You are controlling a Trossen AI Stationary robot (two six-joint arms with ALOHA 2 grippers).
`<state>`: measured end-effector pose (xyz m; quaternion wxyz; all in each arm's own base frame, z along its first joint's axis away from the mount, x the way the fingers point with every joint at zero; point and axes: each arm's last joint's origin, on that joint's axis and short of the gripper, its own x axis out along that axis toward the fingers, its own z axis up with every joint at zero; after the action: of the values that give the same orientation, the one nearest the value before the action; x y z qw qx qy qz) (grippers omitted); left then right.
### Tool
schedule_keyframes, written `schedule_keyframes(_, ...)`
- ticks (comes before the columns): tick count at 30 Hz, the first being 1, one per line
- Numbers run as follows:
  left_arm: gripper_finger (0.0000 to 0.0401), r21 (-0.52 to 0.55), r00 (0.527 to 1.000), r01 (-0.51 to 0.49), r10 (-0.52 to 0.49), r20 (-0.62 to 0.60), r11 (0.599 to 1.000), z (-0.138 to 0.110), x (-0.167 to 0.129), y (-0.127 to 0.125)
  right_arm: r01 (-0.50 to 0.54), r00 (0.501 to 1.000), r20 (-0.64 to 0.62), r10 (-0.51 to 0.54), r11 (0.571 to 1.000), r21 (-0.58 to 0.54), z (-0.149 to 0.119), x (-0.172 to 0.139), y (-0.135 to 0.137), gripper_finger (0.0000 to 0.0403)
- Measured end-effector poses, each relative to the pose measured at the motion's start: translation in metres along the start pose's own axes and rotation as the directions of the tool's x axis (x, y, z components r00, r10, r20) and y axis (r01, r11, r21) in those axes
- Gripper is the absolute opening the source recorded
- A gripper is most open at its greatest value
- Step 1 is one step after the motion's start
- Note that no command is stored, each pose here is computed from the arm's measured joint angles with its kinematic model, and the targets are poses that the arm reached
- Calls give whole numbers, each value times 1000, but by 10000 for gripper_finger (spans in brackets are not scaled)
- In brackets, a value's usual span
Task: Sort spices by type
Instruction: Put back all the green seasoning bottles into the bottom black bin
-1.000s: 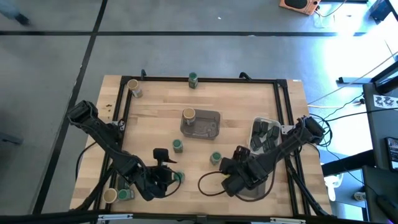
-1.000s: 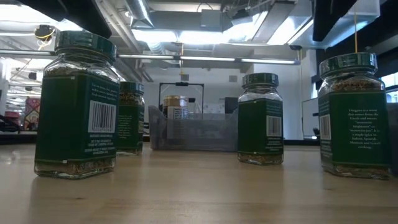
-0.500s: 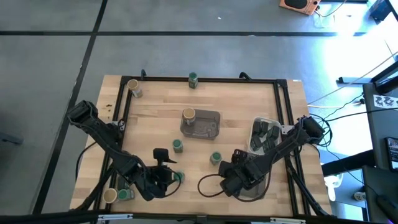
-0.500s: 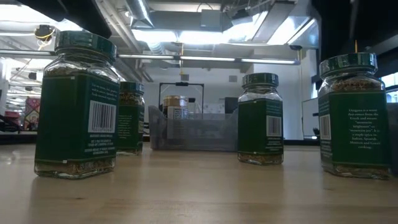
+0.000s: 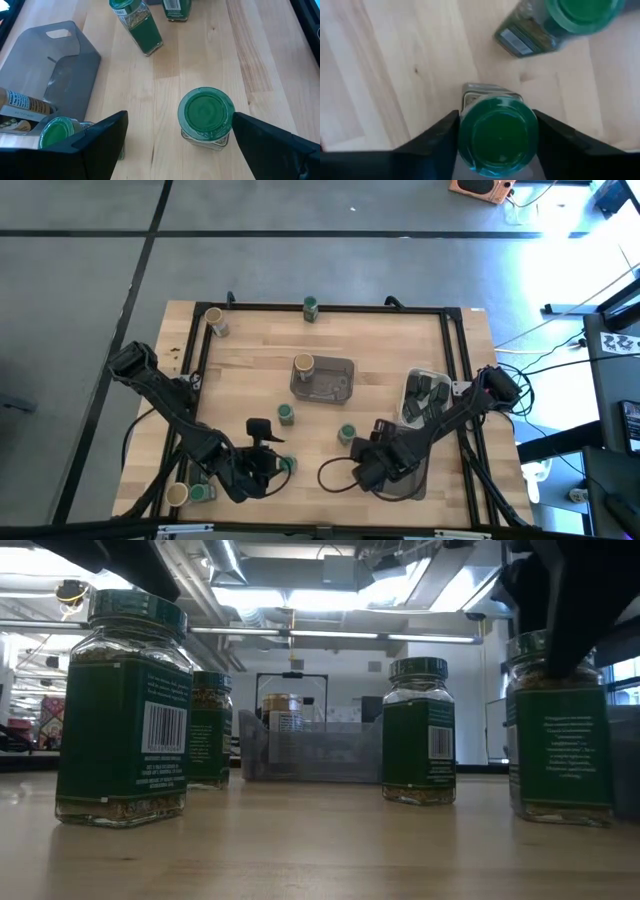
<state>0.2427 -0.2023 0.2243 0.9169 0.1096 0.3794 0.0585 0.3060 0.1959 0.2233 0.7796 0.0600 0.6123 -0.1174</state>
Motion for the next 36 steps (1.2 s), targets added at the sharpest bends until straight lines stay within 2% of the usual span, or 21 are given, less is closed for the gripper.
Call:
schedule_keyframes(1,354,0,1000,0,0,0,1000,0,0,0,-6,1000,6,6,1000,-8,1,0,1,210)
schedule_keyframes(7,354,0,1000,0,0,0,1000,0,0,0,0,1000,11,0,1000,-28,2,-7,1,208)
schedule_keyframes(10,354,0,1000,0,0,0,1000,0,0,0,-14,999,49,15,999,-32,10,-25,4,208)
schedule_keyframes(15,354,1,1000,0,0,0,1000,0,0,0,47,997,58,-43,997,-65,9,-67,4,208)
schedule_keyframes(18,354,1,1000,0,0,-1,1000,0,0,0,87,996,24,-85,992,-87,1,-91,1,208)
schedule_keyframes(22,354,1,1000,0,0,-1,1000,0,0,0,93,996,15,-92,992,-81,-12,-112,5,208)
schedule_keyframes(26,354,0,1000,0,0,0,1000,0,0,0,75,997,27,-72,992,-100,-29,-115,19,208)
schedule_keyframes(32,354,-4,1000,-18,18,10,1000,0,1,0,142,986,-66,-154,977,-158,-57,-89,24,208)
schedule_keyframes(36,354,-3,1000,-19,19,9,1000,0,1,0,181,968,-144,-205,969,-168,-66,-70,19,208)
